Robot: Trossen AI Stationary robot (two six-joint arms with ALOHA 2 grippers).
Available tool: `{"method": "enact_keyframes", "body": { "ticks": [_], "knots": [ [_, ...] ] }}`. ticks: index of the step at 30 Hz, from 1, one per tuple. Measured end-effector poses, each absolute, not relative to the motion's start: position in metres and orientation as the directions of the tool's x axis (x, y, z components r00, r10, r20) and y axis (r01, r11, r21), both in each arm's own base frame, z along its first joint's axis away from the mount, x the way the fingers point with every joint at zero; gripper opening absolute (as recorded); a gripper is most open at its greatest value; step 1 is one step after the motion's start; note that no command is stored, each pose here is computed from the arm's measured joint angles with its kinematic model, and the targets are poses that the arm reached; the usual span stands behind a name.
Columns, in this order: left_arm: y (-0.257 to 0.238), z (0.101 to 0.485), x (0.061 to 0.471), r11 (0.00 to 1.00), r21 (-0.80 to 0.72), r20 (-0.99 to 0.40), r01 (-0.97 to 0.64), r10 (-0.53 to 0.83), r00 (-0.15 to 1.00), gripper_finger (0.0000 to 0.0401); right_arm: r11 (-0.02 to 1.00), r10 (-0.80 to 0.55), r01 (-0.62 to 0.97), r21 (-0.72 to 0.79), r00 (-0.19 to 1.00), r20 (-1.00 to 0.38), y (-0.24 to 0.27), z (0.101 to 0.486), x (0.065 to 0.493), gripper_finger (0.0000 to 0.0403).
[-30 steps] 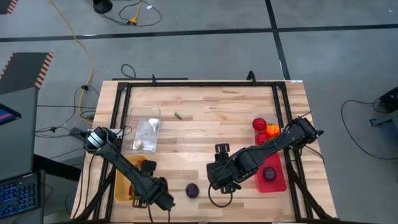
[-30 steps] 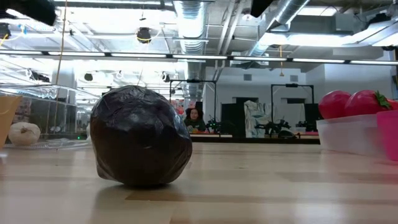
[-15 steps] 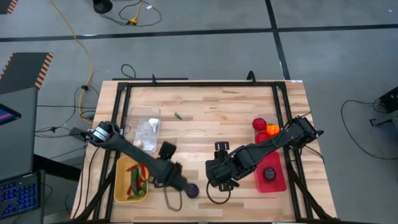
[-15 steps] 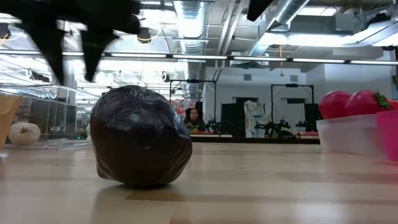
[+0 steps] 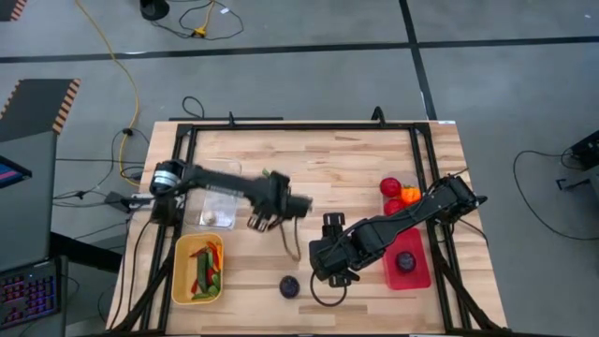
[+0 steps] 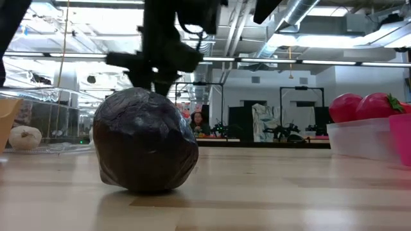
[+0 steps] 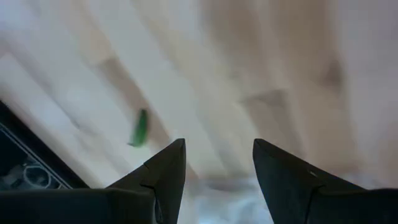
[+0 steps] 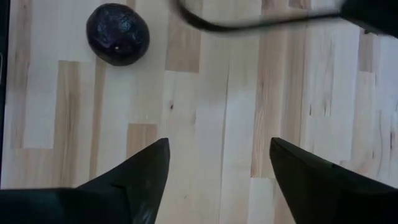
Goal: Sort produce into baskets
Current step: Put the green chili pepper into the yellow bin
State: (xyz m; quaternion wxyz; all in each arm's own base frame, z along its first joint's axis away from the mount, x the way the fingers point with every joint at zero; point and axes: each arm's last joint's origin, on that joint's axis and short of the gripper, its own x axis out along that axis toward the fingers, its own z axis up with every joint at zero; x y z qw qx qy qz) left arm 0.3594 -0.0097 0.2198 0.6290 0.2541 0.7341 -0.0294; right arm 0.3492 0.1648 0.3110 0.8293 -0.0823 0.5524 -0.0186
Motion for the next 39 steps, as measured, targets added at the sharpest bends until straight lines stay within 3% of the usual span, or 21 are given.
{"method": "enact_keyframes", "body": {
  "ticks": [12,17,26,32,39],
  "knots": [
    [0.093,0.208,0.364,0.946,0.227,-0.973,0.233,0.228,0.024,0.0175,0.994,-0.102,0.011,-0.106,0.371,-0.923,0.165,0.31,0.348,0.0397],
    [0.109,0.189,0.351,0.935,0.207,-0.975,0.289,0.222,-0.021,0.0175,1.0,-0.028,-0.004,-0.031,0.338,-0.941,0.165,0.31,0.348,0.0394],
    [0.126,0.161,0.343,0.892,0.261,-0.962,0.368,0.273,0.02,0.0175,1.0,-0.024,-0.005,-0.027,0.341,-0.94,0.165,0.31,0.349,0.0396],
    [0.133,0.146,0.334,0.897,0.23,-0.967,0.378,0.256,-0.019,0.0174,1.0,-0.024,-0.004,-0.027,0.344,-0.939,0.165,0.31,0.349,0.0396],
    [0.136,0.138,0.329,0.897,0.222,-0.968,0.382,0.249,-0.024,0.0141,1.0,-0.019,-0.004,-0.022,0.354,-0.935,0.166,0.31,0.35,0.0396]
  ]
}}
